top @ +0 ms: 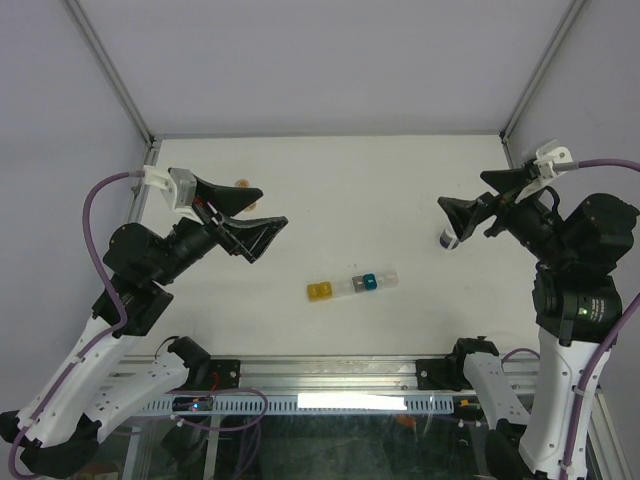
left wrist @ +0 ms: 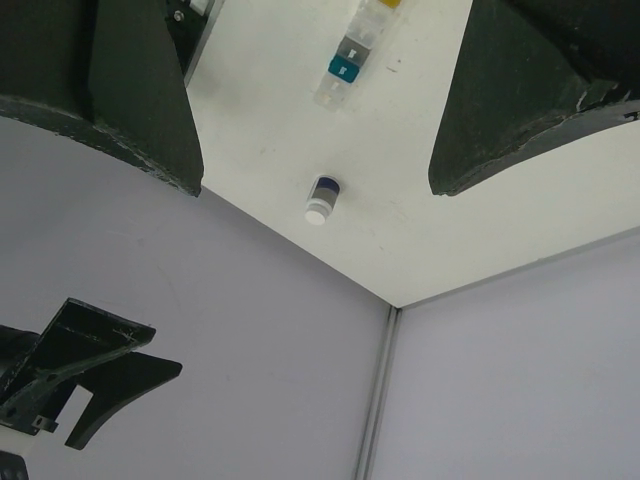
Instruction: Sort the pills into containers
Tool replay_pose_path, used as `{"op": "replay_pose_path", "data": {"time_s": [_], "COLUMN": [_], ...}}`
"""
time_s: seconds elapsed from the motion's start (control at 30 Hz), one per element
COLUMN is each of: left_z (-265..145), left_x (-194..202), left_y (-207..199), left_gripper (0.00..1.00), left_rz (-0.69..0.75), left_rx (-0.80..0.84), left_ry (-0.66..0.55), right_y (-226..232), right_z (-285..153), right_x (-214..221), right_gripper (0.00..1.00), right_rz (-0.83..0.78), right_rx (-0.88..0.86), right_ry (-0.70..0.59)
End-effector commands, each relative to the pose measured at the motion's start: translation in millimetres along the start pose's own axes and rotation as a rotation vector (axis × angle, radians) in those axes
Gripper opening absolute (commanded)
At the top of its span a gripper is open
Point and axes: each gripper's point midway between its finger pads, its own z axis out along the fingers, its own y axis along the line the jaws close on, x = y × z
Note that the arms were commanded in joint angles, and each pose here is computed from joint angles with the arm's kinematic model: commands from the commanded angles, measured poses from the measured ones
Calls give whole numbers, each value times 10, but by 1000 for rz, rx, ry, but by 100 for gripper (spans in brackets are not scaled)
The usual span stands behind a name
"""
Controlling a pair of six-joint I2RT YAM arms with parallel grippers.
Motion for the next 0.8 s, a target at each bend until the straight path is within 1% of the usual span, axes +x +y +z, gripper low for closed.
{"op": "replay_pose_path", "data": {"time_s": [0.0, 0.33, 0.77], "left_z": [-13, -62, -38], "left_x": [-143, -214, -178], "left_y": [-81, -117, -84], "left_gripper": [99, 99, 99], "left_rz": [38, 64, 67], "left_rx": [34, 42, 33], "left_ry": [-32, -52, -42], "right_y": [40, 35, -6], "right_z": [-22, 15, 33], "right_x": [-194, -241, -263], "right_gripper": [99, 99, 99], "right_rz": [-40, -36, -35], "right_rx": [-16, -32, -19], "right_ry": [-40, -42, -40]}}
